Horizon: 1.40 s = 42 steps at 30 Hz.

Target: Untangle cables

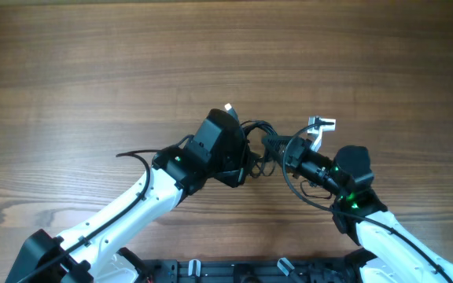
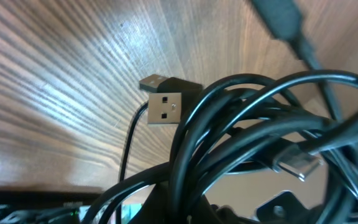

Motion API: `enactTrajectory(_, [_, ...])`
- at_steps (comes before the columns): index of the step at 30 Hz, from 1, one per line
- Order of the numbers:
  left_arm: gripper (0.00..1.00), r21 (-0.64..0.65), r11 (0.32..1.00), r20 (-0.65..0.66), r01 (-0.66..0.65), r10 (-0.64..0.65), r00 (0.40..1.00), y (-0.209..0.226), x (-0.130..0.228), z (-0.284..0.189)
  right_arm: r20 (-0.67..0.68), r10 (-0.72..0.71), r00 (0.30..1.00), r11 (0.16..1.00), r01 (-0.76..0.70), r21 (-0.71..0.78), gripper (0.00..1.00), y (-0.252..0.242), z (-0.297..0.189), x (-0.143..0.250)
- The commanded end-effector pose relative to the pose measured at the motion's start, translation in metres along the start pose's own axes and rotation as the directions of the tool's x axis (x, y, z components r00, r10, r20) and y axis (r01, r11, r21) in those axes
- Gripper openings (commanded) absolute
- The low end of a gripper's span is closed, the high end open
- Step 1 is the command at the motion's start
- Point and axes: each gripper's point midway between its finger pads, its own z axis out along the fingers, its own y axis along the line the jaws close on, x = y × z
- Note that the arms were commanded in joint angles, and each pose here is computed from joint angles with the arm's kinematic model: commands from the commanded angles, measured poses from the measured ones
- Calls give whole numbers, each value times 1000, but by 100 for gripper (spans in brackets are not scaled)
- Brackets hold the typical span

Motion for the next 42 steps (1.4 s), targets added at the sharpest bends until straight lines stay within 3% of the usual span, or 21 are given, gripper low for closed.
enactTrajectory(1, [4, 28, 1000, 68, 14, -16, 998, -5, -19, -1, -32, -31, 999, 999, 32, 13, 43, -3, 1, 6])
enactTrajectory(2, [4, 37, 999, 79, 29, -32, 996, -8, -26, -4, -34, -62, 997, 998, 63, 16, 59, -4, 1, 6])
enactTrajectory(3, [4, 43, 998, 86, 39, -42, 995, -10, -30, -5, -35, -90, 995, 996, 91, 17, 69, -4, 1, 6])
enactTrajectory(5, [4, 52, 997, 103, 62, -67, 992, -13, -40, -9, -34, -142, 989, 990, 143, 14, 80, -4, 1, 6])
enactTrajectory(11, [4, 45, 982, 120, 183, -187, 975, -11, -71, -23, -60, -377, 924, 926, 378, -5, 81, -5, 1, 10])
enactTrajectory(16, [4, 46, 895, 27, 444, -446, 895, -14, -72, -30, -94, -454, 886, 891, 451, -46, 76, 0, 2, 19])
enactTrajectory(26, [4, 33, 920, 56, 390, -391, 919, -8, -59, -21, -60, -501, 864, 865, 501, -1, 77, 12, 24, 41])
enactTrajectory(31, [4, 14, 936, 41, 353, -353, 935, -5, -43, -15, -44, -483, 875, 870, 485, 87, 69, -3, 25, 37])
enactTrajectory(35, [4, 10, 948, 14, 317, -317, 948, -5, -29, -11, -19, -479, 877, 870, 478, 123, 54, -7, 25, 31])
enactTrajectory(37, [4, 1, 953, 6, 304, -304, 953, -3, -23, -9, 5, -456, 890, 881, 451, 142, 42, -9, 24, 26])
enactTrajectory(39, [4, -6, 955, 2, 295, -295, 955, -1, -19, -8, 17, -439, 898, 888, 431, 158, 24, -11, 24, 24])
enactTrajectory(42, [4, -2, 965, 1, 263, -263, 965, -2, -19, -9, 23, -396, 918, 888, 377, 261, 7, -34, 19, 18])
